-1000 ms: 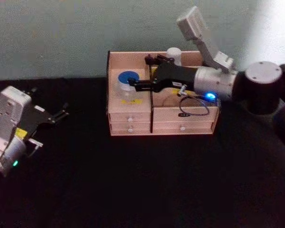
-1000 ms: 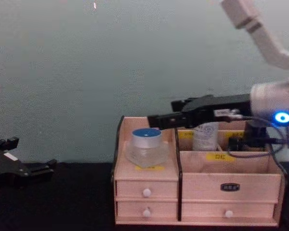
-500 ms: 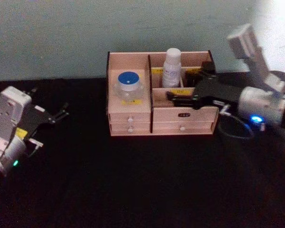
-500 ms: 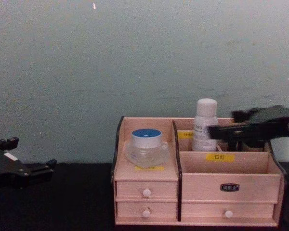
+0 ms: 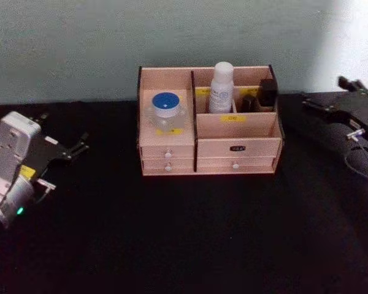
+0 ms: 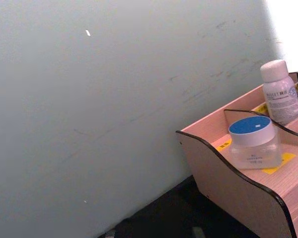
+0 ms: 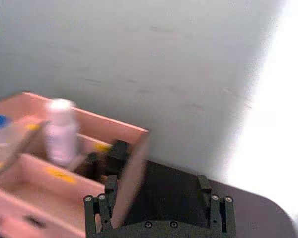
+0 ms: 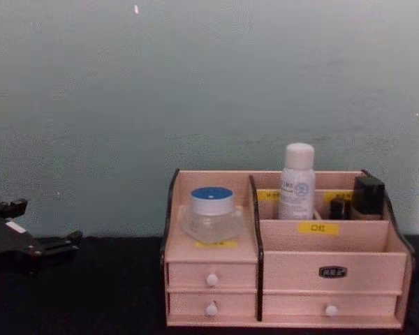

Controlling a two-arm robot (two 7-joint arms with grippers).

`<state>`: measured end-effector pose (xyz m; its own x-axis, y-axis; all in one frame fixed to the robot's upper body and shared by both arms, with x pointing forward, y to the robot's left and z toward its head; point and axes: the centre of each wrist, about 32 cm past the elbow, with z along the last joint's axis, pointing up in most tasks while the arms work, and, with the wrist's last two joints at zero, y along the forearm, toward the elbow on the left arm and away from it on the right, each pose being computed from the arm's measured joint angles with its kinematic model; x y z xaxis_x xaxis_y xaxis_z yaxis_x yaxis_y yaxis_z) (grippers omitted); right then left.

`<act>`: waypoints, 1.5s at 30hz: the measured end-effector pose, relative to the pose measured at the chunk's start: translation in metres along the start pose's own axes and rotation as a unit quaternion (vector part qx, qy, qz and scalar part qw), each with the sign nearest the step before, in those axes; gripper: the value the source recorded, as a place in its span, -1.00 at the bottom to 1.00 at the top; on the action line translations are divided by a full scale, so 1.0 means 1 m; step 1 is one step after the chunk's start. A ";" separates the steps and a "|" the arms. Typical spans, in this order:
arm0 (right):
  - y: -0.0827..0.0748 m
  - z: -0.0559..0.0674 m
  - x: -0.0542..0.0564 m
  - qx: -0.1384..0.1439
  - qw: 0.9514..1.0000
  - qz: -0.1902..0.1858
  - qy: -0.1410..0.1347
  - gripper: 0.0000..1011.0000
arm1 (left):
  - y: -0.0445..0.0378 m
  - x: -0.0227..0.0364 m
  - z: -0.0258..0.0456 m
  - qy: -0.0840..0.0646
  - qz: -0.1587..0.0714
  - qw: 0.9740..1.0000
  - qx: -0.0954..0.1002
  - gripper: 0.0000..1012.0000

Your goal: Pick up the facial cleanser and watermelon frost from the table and place them into the tiered storage box.

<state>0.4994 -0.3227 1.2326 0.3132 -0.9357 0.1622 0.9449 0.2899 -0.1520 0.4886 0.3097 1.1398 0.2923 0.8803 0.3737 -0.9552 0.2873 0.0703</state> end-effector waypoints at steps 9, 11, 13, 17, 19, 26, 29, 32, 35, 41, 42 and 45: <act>0.004 -0.027 -0.013 -0.041 0.992 -0.116 0.038 0.98 | 0.0000 0.0000 0.0000 0.000 0.000 1.000 0.000 0.98; 0.006 -0.035 -0.016 -0.056 0.989 -0.131 0.045 0.98 | 0.0000 0.0000 0.0000 0.000 0.000 1.000 0.000 0.98; 0.008 -0.042 -0.019 -0.070 0.987 -0.137 0.048 0.98 | 0.0000 0.0000 0.0000 0.000 0.000 1.000 0.000 0.98; 0.012 -0.054 -0.024 -0.093 0.984 -0.142 0.047 0.98 | 0.0000 0.0000 0.0000 0.000 0.000 1.000 0.000 0.98; 0.013 -0.058 -0.026 -0.100 0.983 -0.144 0.046 0.98 | 0.0000 0.0000 0.0000 0.000 0.000 1.000 0.000 0.98; 0.016 -0.067 -0.028 -0.112 0.982 -0.148 0.041 0.98 | 0.0000 0.0000 0.0000 0.000 0.000 1.000 0.000 0.98; 0.016 -0.066 -0.028 -0.111 0.982 -0.148 0.041 0.98 | 0.0000 0.0000 0.0000 0.000 0.000 1.000 0.000 0.98; 0.016 -0.066 -0.028 -0.110 0.982 -0.148 0.042 0.98 | 0.0000 0.0000 0.0000 0.000 0.000 1.000 0.000 0.98; 0.016 -0.065 -0.028 -0.110 0.982 -0.148 0.042 0.98 | 0.0000 0.0000 0.0000 0.000 0.000 1.000 0.000 0.98; 0.015 -0.065 -0.028 -0.109 0.982 -0.149 0.042 0.98 | 0.0000 0.0000 0.0000 0.000 0.000 1.000 0.000 0.98; 0.015 -0.065 -0.028 -0.109 0.982 -0.149 0.042 0.98 | 0.0000 0.0000 0.0000 0.000 0.000 1.000 0.000 0.98; 0.015 -0.065 -0.028 -0.109 0.982 -0.149 0.042 0.98 | 0.0000 0.0000 0.0000 0.000 0.000 1.000 0.000 0.98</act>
<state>0.4989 -0.3053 1.1626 0.0083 -0.9883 0.1521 0.9478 -0.0407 -0.3162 0.4886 0.3097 1.1398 0.2923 0.8803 0.3737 -0.9552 0.2873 0.0704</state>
